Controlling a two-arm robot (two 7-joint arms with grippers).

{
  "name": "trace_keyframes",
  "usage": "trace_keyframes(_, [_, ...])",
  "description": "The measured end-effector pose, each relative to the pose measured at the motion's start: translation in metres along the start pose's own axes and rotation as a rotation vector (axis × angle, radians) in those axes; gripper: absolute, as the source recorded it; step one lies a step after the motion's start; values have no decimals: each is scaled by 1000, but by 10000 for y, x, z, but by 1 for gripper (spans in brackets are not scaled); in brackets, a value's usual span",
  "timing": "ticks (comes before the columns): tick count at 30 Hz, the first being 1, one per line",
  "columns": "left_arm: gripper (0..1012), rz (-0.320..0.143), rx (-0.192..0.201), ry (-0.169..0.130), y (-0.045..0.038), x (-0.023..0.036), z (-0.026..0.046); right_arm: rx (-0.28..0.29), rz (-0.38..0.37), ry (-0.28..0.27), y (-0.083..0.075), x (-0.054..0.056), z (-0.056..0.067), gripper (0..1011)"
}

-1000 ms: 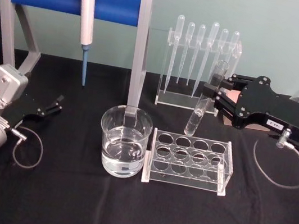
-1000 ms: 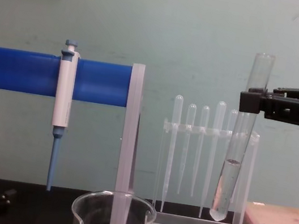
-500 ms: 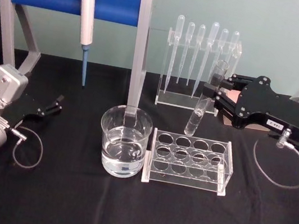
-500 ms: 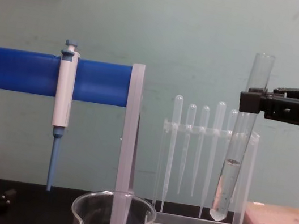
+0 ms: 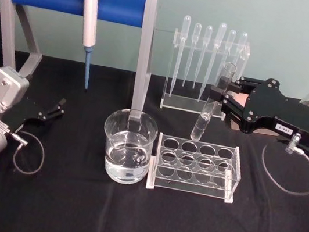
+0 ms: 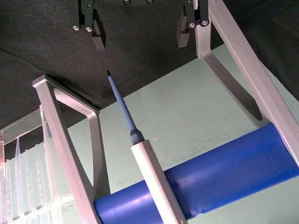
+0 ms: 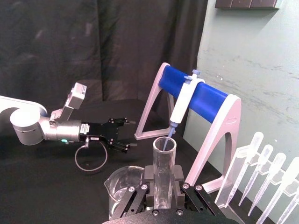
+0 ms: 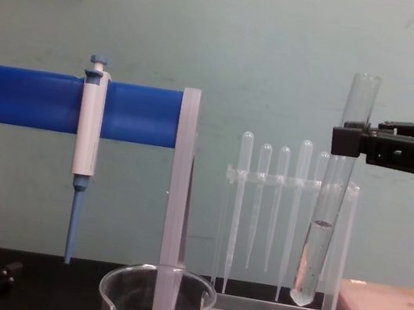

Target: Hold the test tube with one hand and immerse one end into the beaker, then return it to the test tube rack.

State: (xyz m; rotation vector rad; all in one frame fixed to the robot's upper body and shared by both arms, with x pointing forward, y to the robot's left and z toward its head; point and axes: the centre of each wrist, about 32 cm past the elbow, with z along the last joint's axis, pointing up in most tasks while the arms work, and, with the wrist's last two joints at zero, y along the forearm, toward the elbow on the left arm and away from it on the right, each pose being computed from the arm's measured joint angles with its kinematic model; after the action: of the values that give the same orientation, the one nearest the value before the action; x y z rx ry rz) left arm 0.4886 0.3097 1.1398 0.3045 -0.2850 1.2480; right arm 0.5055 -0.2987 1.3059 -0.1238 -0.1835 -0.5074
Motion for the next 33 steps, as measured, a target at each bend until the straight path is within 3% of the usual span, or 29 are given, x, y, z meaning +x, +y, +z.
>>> trace_keyframes(11, [1000,0,0,0,0,0,0,1,1,1,1,1,2,242])
trace_keyframes(17, [1000,0,0,0,0,0,0,46,16,15,49,30,76,242])
trace_keyframes(26, [1000,0,0,0,0,0,0,87,70,17,325,16,239,242])
trace_keyframes(33, [1000,0,0,0,0,0,0,76,111,28,573,-21,232,242])
